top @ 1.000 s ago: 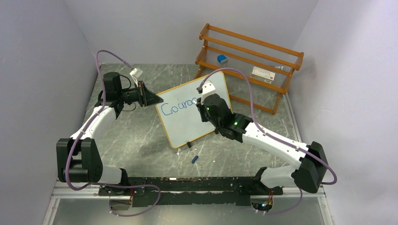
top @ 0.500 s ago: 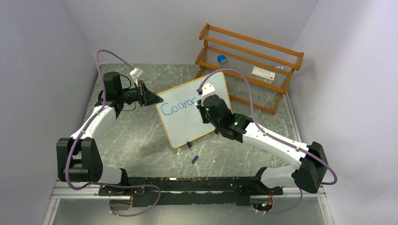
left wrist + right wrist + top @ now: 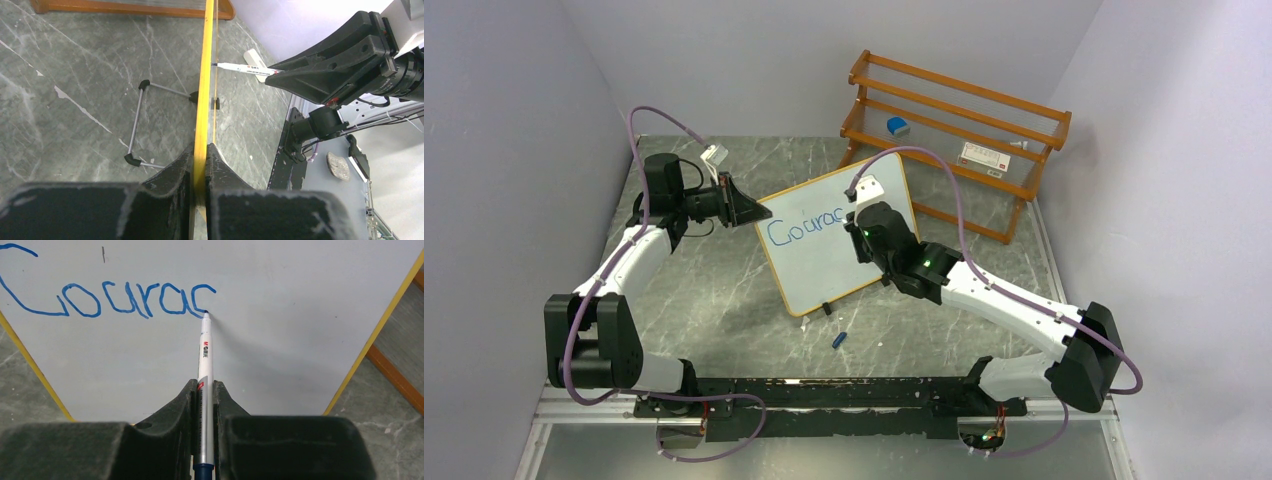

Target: Write a sentence on the whiteboard

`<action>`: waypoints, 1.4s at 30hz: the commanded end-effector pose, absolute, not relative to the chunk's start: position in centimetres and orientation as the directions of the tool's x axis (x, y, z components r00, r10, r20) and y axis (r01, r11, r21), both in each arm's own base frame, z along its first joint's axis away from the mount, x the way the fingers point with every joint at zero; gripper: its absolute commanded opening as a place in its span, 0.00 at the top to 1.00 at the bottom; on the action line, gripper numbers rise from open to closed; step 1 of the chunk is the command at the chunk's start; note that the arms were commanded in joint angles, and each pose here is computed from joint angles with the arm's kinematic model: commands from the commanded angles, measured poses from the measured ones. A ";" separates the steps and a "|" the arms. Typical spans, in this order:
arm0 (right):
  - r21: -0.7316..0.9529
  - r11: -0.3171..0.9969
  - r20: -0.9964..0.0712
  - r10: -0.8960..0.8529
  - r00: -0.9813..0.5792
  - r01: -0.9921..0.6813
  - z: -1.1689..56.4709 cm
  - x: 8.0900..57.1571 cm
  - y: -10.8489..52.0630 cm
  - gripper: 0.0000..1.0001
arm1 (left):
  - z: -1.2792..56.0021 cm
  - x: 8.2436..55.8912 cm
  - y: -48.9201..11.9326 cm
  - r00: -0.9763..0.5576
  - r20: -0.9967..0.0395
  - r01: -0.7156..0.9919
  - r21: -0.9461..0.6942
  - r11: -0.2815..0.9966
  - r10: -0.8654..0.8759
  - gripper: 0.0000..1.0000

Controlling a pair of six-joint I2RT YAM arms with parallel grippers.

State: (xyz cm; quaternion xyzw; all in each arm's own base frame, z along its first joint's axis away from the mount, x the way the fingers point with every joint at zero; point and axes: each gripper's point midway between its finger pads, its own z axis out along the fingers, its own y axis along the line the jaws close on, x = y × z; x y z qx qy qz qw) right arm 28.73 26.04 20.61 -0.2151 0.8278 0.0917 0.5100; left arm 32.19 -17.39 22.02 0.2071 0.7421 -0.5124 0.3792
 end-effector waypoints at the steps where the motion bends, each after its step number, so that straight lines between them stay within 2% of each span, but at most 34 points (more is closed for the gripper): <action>1: -0.090 0.912 -0.883 -0.259 -0.392 -0.399 20.6 29.4 24.6 1.00 | 20.3 31.6 -18.1 -0.665 -0.746 0.675 -0.626 0.391 -0.046 0.95; 42: -0.032 0.913 -0.934 -0.172 -0.312 -0.407 23.9 30.8 26.2 1.00 | 20.3 31.6 -18.1 -0.664 -0.746 0.674 -0.626 0.392 -0.047 0.95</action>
